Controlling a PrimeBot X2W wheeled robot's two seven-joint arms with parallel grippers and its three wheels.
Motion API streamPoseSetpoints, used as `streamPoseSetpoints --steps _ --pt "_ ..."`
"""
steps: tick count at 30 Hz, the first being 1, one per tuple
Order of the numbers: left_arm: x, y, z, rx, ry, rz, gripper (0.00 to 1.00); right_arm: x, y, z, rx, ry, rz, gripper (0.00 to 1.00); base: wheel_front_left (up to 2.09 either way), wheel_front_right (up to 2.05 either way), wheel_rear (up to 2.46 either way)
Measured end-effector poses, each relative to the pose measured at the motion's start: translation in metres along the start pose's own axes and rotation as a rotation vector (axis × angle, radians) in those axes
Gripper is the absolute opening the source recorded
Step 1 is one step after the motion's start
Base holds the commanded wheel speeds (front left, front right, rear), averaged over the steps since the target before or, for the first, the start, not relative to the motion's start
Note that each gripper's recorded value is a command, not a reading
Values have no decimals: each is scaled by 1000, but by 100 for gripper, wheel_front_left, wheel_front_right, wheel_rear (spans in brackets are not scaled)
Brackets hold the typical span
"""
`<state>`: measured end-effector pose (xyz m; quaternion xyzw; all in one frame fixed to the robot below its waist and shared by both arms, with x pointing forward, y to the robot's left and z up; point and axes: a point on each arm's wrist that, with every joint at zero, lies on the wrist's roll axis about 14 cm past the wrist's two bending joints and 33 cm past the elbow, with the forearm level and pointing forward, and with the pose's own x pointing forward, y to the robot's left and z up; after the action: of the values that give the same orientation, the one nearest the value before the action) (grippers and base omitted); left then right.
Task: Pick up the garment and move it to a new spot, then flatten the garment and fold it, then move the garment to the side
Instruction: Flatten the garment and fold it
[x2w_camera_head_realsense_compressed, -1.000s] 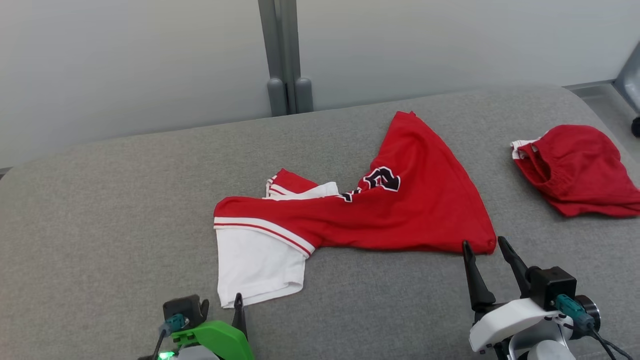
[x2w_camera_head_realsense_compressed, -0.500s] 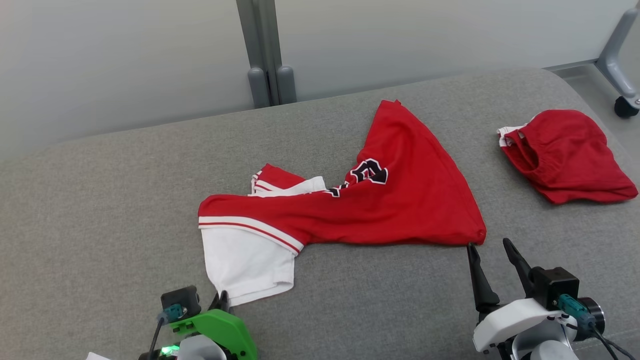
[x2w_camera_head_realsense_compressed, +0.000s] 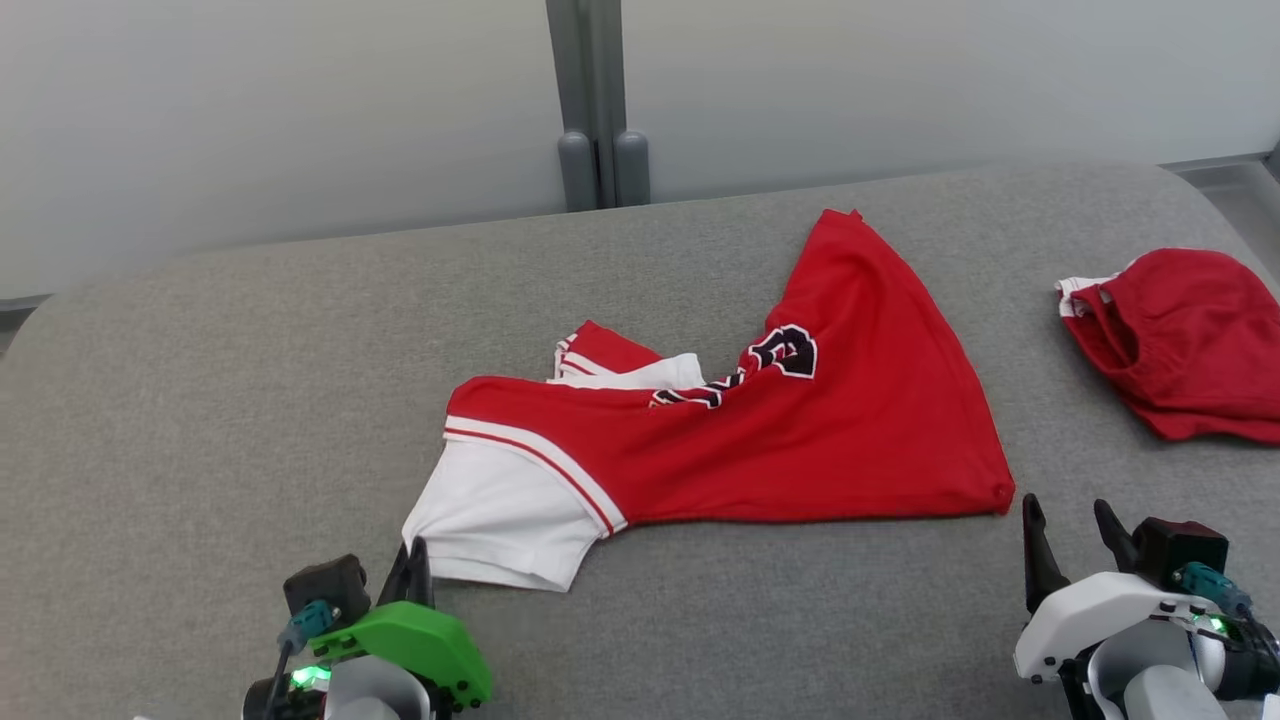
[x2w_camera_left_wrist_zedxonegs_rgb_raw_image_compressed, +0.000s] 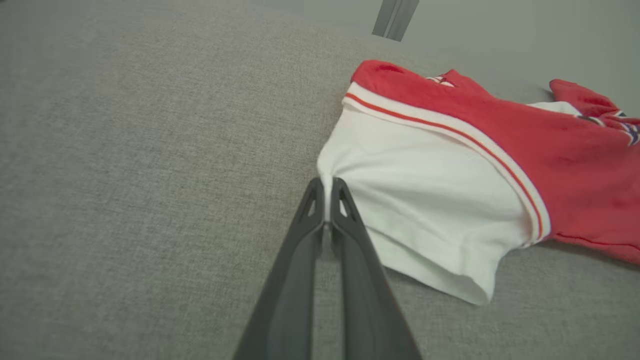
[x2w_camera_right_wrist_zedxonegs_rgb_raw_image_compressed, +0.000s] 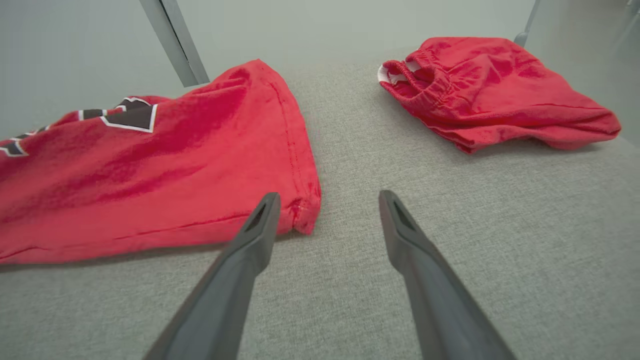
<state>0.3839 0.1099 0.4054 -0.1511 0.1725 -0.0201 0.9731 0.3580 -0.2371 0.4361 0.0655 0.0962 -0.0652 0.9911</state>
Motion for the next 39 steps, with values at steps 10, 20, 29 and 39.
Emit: streamPoseSetpoints --steps 10,20,29,39 --pt "-28 41 6 -12 -61 110 0 15 24 -23 24 75 56 100 0 0 0" --pt "-30 39 10 -23 -73 115 0 22 45 -61 36 241 98 100 0 0 0" --pt "-33 39 15 -23 -91 115 0 23 58 -67 53 275 128 0 0 0 0" --pt "-36 17 84 1 -301 39 0 34 85 22 88 -39 218 0 0 0 0"
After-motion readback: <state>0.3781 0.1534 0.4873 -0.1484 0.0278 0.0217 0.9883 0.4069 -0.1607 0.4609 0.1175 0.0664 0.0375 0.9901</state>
